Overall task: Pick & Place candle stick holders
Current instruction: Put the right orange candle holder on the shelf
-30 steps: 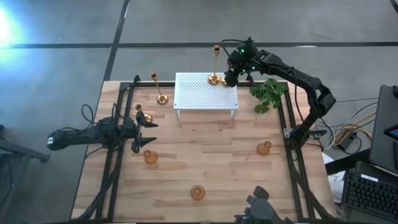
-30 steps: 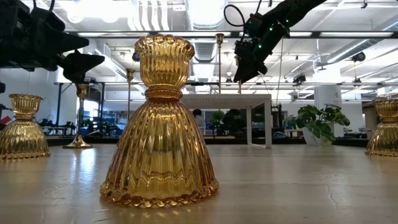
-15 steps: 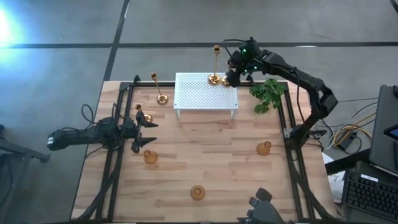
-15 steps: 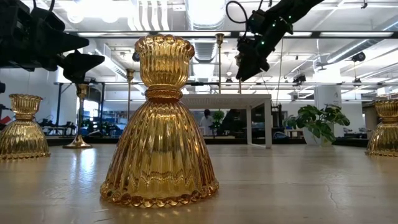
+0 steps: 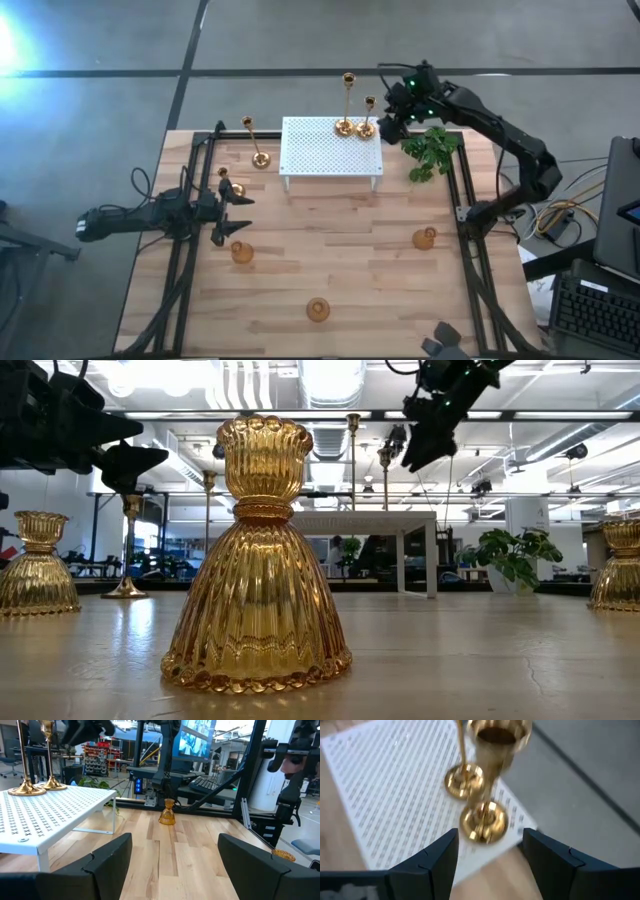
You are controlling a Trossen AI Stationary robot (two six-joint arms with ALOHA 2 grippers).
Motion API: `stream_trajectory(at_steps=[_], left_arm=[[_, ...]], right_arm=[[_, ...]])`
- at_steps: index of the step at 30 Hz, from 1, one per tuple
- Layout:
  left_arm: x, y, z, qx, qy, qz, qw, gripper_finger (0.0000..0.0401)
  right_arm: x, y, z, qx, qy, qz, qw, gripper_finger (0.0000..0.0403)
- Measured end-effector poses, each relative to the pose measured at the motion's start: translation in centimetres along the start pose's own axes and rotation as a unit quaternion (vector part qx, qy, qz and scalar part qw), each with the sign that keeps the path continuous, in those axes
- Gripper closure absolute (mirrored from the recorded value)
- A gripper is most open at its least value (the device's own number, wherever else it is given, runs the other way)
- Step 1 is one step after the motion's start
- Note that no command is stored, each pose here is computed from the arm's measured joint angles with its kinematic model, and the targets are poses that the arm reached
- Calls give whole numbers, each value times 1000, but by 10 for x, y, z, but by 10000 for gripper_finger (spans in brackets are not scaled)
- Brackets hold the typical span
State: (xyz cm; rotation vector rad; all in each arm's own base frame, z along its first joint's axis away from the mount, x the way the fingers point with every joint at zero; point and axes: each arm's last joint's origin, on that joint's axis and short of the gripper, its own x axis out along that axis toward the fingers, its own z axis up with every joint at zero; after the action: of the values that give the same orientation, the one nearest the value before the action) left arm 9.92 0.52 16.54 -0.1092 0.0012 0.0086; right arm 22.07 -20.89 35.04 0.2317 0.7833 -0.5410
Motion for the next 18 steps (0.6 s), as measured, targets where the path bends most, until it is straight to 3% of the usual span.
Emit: stream_trajectory(at_steps=[8, 18], left_arm=[[0, 0, 0, 0, 0, 0, 1000, 101], [0, 0, 0, 0, 0, 0, 1000, 101]], right_arm=[[-37, 17, -28, 14, 42, 19, 999, 188], [-82, 63, -81, 25, 38, 106, 993, 188]])
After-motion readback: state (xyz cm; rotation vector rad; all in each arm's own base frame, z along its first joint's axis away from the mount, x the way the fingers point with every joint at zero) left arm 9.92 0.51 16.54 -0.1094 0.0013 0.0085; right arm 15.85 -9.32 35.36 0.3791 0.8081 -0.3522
